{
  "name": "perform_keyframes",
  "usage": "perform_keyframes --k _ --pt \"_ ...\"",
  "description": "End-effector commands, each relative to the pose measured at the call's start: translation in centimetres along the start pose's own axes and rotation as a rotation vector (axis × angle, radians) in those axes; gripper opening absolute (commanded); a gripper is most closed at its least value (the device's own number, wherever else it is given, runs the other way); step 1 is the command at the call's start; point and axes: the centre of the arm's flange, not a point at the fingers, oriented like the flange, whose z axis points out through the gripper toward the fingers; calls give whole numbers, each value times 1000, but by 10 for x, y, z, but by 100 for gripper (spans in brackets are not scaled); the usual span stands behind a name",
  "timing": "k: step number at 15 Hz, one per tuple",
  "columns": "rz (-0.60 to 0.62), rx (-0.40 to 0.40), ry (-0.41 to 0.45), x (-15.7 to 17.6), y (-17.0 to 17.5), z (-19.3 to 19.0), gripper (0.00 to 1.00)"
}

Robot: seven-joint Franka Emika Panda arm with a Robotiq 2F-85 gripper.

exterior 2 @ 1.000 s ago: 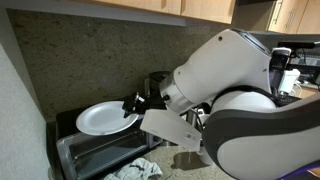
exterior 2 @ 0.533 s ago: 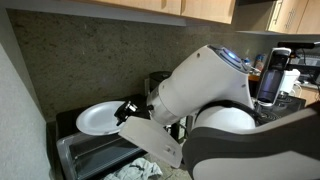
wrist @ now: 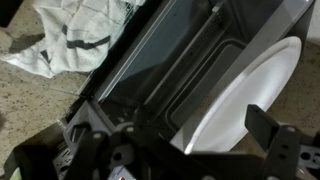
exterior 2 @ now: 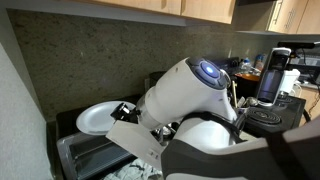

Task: Remove the white plate from the top of the oven and put it inside the oven

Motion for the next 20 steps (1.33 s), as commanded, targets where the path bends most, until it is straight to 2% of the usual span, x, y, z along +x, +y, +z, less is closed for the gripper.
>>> perform_keyframes --k 1,9,13,14,20 --pt "26 -4 48 -2 -13 19 72" --pt "32 1 125 5 -9 22 11" --pt "28 3 141 7 -9 18 3" --pt "27 5 146 7 -10 15 7" --pt "6 16 93 -9 -24 -41 8"
